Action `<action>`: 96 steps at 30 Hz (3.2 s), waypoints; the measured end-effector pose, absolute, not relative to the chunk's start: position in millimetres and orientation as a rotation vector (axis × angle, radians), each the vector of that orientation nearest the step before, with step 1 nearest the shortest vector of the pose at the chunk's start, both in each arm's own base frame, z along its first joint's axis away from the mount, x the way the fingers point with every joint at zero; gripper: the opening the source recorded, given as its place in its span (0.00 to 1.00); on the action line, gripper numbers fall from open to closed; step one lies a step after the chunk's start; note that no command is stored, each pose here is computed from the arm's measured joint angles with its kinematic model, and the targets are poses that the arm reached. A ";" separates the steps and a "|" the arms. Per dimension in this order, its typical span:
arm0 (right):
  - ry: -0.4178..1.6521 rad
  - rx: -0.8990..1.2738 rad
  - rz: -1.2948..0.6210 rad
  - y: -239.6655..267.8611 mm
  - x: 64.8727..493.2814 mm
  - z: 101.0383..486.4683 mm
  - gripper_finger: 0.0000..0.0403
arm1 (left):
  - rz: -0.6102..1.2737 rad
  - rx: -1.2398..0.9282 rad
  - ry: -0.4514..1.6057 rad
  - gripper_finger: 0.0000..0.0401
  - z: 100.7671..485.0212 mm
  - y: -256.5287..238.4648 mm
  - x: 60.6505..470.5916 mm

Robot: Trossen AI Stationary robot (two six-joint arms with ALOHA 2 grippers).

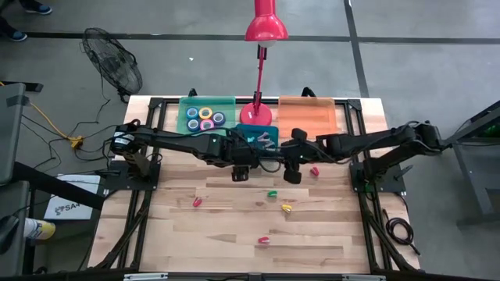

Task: Pick and place Stapler, Stapler remover, tape
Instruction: Put the black stapler into the orange bin, then put the middle left red stapler into the orange bin

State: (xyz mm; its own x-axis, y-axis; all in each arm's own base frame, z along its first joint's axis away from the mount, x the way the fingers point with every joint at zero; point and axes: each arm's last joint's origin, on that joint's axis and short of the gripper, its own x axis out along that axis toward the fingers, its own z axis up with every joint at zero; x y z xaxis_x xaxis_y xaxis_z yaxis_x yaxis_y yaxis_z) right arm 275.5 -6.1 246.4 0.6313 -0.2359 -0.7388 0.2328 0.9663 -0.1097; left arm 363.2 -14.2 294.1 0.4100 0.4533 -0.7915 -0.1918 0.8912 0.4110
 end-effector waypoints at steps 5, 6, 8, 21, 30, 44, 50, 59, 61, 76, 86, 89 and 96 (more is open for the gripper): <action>0.899 0.041 -0.350 -25.5 263.3 248.9 0.38 | 0.446 0.277 1.115 0.78 292.5 -13.3 358.7; 0.907 0.048 -0.365 -29.9 260.7 249.8 0.38 | 0.451 0.277 1.121 0.77 292.3 -13.1 358.0; 0.921 0.059 -0.381 -38.9 253.9 253.0 0.38 | 0.463 0.276 1.129 0.76 291.9 -12.9 356.8; 0.965 0.206 -0.555 -103.3 222.3 256.8 0.38 | 0.501 0.239 1.231 0.74 288.6 0.0 347.6; 0.800 0.482 -0.870 -139.1 207.6 259.9 0.38 | 0.531 0.163 1.273 0.74 287.4 27.1 344.8; 0.654 0.694 -1.090 -173.2 238.6 219.6 0.38 | 0.553 0.194 1.398 0.74 286.4 97.0 329.0; 0.630 0.770 -1.168 -179.2 246.1 202.5 0.38 | 0.480 0.067 1.419 0.74 284.9 131.0 317.2; 0.606 0.842 -1.196 -187.0 258.5 178.6 0.38 | 0.403 -0.041 1.388 0.74 284.4 166.0 303.4; 0.571 0.865 -1.202 -188.8 261.0 177.0 0.38 | 0.400 -0.039 1.378 0.74 284.7 172.4 301.2; 0.570 0.935 -1.201 -185.2 274.9 155.4 0.38 | 0.347 -0.119 1.329 0.74 284.9 209.1 279.6; 0.606 1.003 -1.129 -181.6 276.4 153.5 0.54 | 0.337 -0.165 1.266 0.74 285.9 227.3 269.3; 0.616 1.033 -1.103 -183.7 274.9 153.2 0.64 | 0.340 -0.179 1.260 0.74 285.9 231.7 265.5; 0.617 1.074 -1.062 -190.0 271.5 154.6 0.68 | 0.345 -0.181 1.260 0.74 285.9 236.7 261.0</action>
